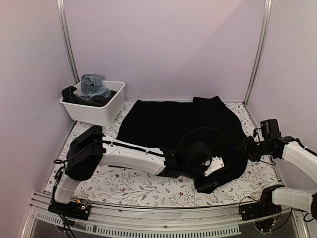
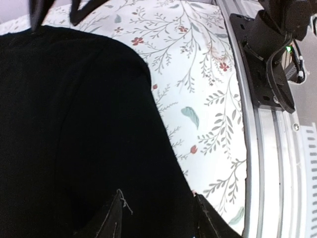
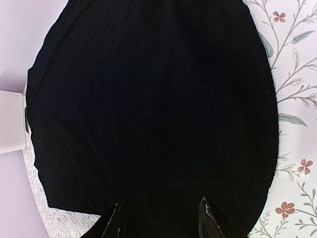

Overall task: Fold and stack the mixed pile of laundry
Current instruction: Smooth out the flattened T-shirt at the center of the board.

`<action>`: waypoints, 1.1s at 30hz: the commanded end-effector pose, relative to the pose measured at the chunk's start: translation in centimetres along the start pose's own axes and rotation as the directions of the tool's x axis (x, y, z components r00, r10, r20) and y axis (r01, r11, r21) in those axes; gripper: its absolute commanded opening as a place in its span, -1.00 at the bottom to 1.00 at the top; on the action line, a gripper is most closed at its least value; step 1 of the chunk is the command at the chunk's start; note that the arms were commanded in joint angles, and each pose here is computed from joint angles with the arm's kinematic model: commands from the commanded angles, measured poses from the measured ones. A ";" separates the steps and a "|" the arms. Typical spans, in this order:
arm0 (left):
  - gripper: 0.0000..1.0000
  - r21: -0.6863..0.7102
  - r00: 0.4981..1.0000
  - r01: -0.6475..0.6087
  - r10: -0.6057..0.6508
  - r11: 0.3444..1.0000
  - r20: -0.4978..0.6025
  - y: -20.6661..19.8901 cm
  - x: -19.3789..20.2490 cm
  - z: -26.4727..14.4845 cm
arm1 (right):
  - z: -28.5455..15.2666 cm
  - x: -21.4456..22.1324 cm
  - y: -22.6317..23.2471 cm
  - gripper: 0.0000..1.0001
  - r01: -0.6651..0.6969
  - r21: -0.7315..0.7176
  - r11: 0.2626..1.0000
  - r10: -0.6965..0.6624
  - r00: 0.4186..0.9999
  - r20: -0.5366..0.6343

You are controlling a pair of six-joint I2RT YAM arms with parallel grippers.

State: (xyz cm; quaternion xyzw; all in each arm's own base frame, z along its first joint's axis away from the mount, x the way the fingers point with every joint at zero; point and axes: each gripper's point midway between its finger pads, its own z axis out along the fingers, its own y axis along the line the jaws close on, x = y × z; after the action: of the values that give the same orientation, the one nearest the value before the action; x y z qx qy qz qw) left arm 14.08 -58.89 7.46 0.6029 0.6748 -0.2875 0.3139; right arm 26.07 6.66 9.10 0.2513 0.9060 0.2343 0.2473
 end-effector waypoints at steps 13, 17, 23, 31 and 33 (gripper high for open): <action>-1.00 -0.031 0.984 -0.160 0.157 0.987 -0.088 -0.2 1.9 6.7 | -1.1 -2.0 2.1 -0.01 0.079 -0.086 0.993 -0.076 0.996 0.040; -1.00 0.032 0.997 -0.057 0.055 0.998 0.049 1.6 -1.5 3.8 | -1.7 -2.7 2.8 -0.01 0.106 -0.102 0.989 -0.100 0.993 0.061; -1.00 0.074 0.943 0.183 -0.196 0.980 0.271 9.5 -6.0 -0.9 | -2.7 -4.7 4.0 -0.01 0.157 -0.107 0.982 -0.145 0.983 0.110; -1.00 0.151 0.714 0.609 -0.621 0.779 0.324 22.8 -0.7 -1.1 | -2.2 -4.1 5.1 0.02 0.221 -0.169 0.960 -0.212 0.975 0.068; -1.00 0.156 0.664 0.668 -0.678 0.727 0.315 24.7 0.7 -0.6 | -2.0 -3.4 5.3 0.04 0.236 -0.206 0.950 -0.229 0.972 0.055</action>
State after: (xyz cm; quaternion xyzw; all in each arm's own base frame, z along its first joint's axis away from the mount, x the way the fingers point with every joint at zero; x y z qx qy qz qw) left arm 36.08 -56.02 9.82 0.3413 0.7530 -0.4424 0.3475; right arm 29.46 6.90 14.35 0.1620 0.9001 0.2631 0.3071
